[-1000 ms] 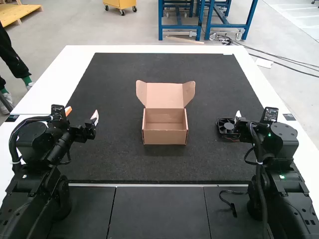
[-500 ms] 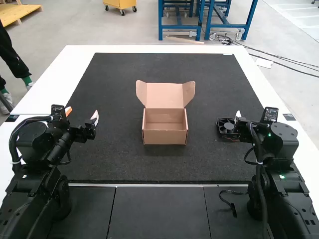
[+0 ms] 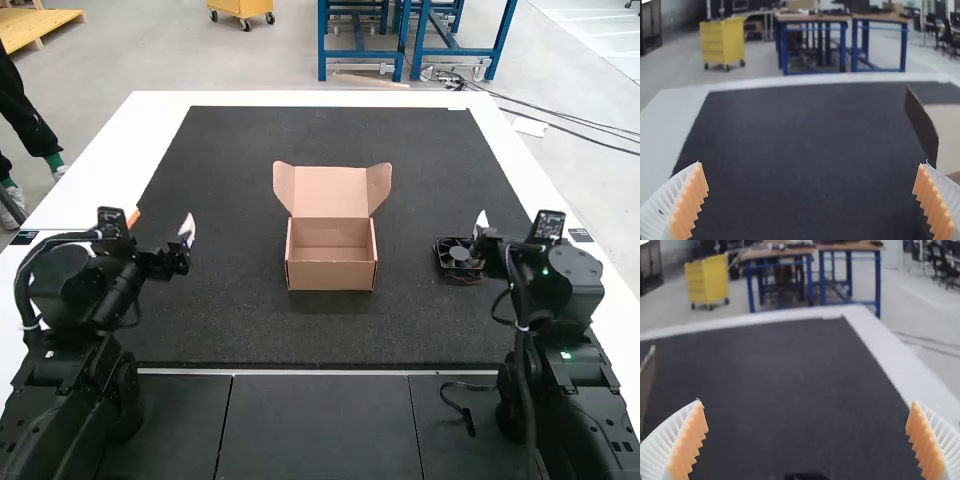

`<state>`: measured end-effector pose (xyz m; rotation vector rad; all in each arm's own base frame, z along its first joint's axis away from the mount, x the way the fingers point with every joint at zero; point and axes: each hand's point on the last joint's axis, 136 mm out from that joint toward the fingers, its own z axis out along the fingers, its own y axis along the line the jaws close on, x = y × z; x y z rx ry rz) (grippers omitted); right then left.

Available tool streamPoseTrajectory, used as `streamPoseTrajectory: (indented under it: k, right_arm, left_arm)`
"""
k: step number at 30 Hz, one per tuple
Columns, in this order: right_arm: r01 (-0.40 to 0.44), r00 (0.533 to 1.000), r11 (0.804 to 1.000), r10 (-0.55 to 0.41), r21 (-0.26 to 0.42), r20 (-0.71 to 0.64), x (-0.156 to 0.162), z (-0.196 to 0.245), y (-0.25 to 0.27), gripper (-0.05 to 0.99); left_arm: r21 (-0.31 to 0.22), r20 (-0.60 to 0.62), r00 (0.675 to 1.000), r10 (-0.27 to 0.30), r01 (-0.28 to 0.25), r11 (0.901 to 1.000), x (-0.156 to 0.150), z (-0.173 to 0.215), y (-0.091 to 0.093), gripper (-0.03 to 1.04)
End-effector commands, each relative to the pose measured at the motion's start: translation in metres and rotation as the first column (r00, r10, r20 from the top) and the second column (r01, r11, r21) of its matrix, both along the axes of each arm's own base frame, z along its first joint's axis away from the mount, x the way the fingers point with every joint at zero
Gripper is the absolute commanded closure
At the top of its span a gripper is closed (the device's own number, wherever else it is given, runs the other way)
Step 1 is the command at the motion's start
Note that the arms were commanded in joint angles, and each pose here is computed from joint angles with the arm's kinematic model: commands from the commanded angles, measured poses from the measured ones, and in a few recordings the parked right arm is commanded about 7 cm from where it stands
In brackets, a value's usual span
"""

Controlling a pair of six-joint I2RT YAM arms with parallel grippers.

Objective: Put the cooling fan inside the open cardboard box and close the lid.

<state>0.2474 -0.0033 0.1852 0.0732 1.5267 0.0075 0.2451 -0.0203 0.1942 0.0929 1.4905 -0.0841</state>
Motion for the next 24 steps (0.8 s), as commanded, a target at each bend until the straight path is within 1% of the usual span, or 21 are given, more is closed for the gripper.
streamPoseTrajectory:
  k: [1, 4, 5, 8, 10, 14, 17, 21, 23, 24]
  right_arm:
    - [0.034, 0.998, 0.999, -0.033, 0.001, -0.061, 0.005, -0.053, -0.006, 0.02]
    - [0.04, 0.999, 0.999, -0.039, 0.004, -0.03, 0.004, -0.041, -0.007, 0.02]
    - [0.044, 0.999, 0.999, -0.044, 0.005, -0.015, 0.004, -0.035, -0.008, 0.02]
    - [0.044, 0.998, 0.999, -0.044, 0.005, 0.034, 0.002, -0.01, -0.008, 0.02]
    - [0.038, 0.998, 0.999, -0.038, 0.005, 0.043, 0.002, 0.004, -0.007, 0.02]
    - [0.046, 0.999, 0.999, -0.046, 0.006, 0.005, 0.007, 0.017, -0.008, 0.02]
    - [0.049, 0.999, 0.998, -0.049, 0.041, -0.014, 0.014, 0.037, -0.009, 0.02]
    - [0.067, 0.998, 0.996, -0.066, 0.063, -0.02, 0.02, 0.068, -0.011, 0.02]
    - [0.072, 0.996, 0.994, -0.068, 0.081, -0.051, 0.022, 0.082, -0.012, 0.02]
    - [0.076, 0.994, 0.992, -0.068, 0.099, -0.088, 0.023, 0.085, -0.012, 0.03]
  left_arm:
    - [-0.002, 0.078, 0.996, 0.048, -0.048, 0.9988, -0.002, 0.018, 0.009, 0.04]
    - [-0.002, 0.146, 0.988, 0.05, -0.05, 0.9987, -0.005, 0.036, 0.009, 0.04]
    - [-0.005, 0.162, 0.985, 0.059, -0.059, 0.9982, -0.007, 0.042, 0.011, 0.04]
    - [-0.009, 0.197, 0.978, 0.067, -0.066, 0.9978, -0.011, 0.057, 0.012, 0.04]
    - [-0.01, 0.207, 0.976, 0.067, -0.066, 0.9978, -0.013, 0.067, 0.012, 0.04]
    - [-0.008, 0.182, 0.981, 0.064, -0.063, 0.998, -0.009, 0.077, 0.012, 0.04]
    - [-0.006, 0.148, 0.987, 0.064, -0.064, 0.998, -0.002, 0.092, 0.012, 0.04]
    - [-0.005, 0.121, 0.99, 0.068, -0.068, 0.9977, 0.008, 0.119, 0.013, 0.04]
    - [-0.007, 0.103, 0.991, 0.085, -0.085, 0.9964, 0.015, 0.131, 0.015, 0.04]
    - [-0.006, 0.097, 0.992, 0.085, -0.085, 0.9964, 0.018, 0.138, 0.015, 0.04]
